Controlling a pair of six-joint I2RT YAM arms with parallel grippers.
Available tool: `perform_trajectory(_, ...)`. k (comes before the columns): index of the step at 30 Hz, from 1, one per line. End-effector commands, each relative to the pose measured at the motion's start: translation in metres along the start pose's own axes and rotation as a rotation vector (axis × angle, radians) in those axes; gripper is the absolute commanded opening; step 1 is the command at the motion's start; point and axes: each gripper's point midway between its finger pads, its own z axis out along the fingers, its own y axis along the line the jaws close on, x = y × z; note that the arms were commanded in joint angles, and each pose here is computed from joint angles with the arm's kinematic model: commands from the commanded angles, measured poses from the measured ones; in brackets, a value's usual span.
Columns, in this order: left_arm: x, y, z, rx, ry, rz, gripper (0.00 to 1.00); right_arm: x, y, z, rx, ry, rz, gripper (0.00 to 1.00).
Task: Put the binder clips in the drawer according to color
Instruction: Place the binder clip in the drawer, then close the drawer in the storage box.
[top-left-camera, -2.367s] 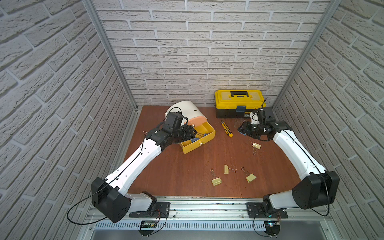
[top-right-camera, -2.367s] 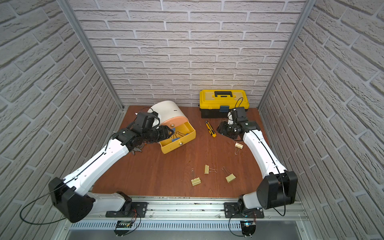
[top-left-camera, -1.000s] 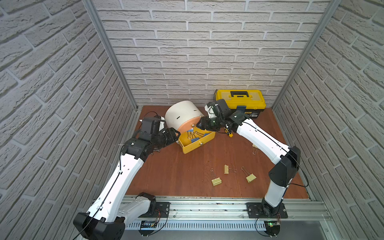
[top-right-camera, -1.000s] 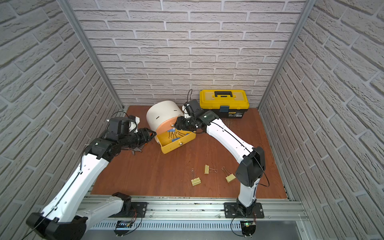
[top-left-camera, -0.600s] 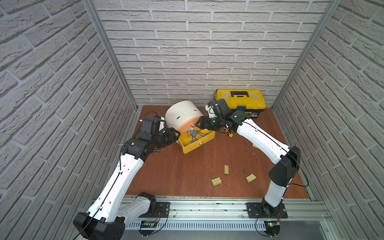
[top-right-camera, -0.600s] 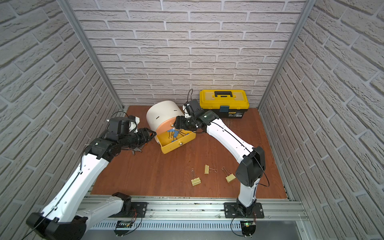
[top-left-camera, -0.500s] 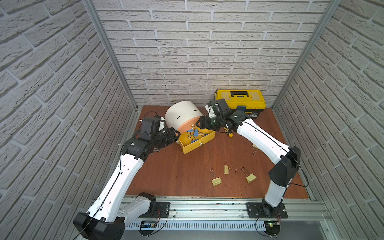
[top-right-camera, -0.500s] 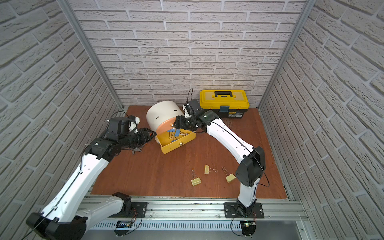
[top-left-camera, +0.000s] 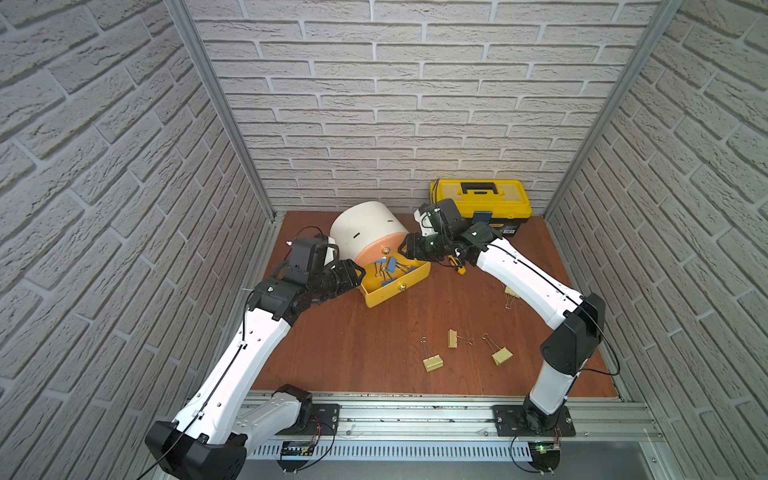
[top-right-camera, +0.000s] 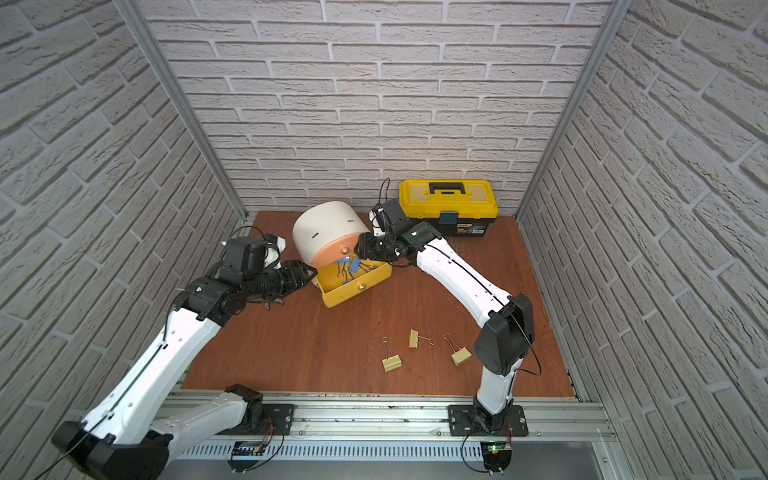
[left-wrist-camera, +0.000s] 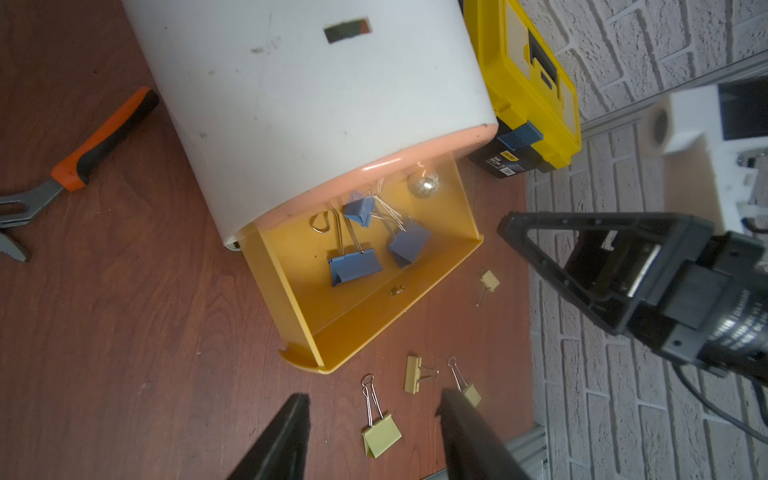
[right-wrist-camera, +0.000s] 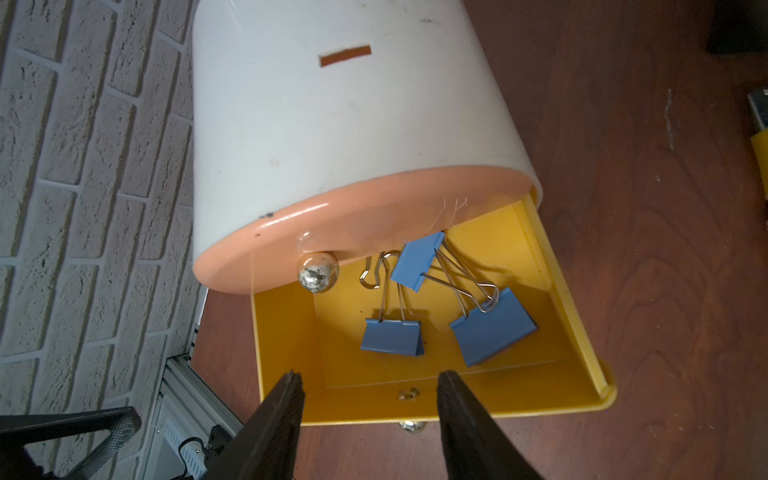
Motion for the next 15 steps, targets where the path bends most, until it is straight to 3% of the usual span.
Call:
perform_trajectory(1, 0.008, 0.002, 0.005, -0.008, 0.002, 0.007, 0.54, -0.004, -0.002, -0.022, -0.015, -0.052, -0.009, 0.52)
perform_trajectory(15, 0.050, 0.006, 0.032, -0.032, 0.068, 0.003, 0.49, 0.040, -0.038, -0.026, 0.036, -0.008, 0.015, 0.49)
